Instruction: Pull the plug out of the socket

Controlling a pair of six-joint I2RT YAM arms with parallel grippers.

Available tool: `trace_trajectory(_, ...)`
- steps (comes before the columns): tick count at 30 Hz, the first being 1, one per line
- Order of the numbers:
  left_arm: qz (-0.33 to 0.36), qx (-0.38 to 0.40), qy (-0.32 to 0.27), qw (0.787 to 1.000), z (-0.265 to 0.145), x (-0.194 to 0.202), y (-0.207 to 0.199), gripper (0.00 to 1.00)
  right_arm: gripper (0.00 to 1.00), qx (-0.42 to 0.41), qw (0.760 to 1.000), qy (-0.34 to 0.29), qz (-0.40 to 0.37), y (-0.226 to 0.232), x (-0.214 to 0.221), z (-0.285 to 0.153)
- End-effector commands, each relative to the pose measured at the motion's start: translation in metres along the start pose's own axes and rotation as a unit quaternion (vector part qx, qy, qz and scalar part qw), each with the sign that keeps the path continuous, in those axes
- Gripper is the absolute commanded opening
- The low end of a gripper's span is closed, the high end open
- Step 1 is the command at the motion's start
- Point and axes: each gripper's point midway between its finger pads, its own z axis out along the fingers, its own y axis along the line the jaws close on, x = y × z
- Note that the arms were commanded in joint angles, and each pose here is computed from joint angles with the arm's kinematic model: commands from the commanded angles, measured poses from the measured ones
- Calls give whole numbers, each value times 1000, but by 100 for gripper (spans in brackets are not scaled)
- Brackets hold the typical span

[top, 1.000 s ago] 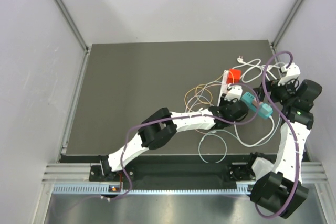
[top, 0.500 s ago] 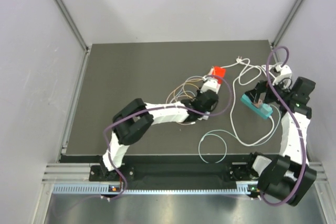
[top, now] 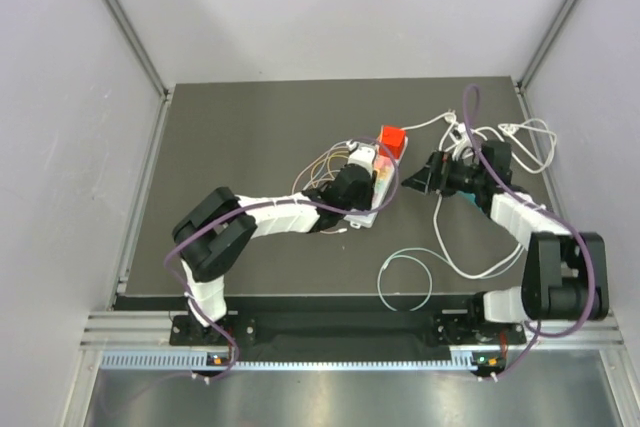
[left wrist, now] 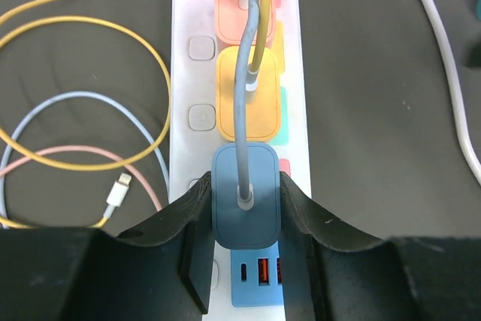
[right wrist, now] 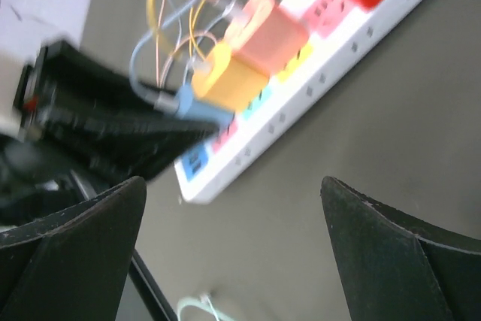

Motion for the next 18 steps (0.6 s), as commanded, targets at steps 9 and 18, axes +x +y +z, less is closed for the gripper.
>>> trace_trajectory(9, -120, 101, -107, 982, -47, -71, -5, 0, 99, 6, 989, -32, 145, -15, -24, 79)
trace_trajectory(18, -135, 126, -86, 979, -55, -60, -6, 0, 92, 3, 974, -31, 225, -36, -30, 110)
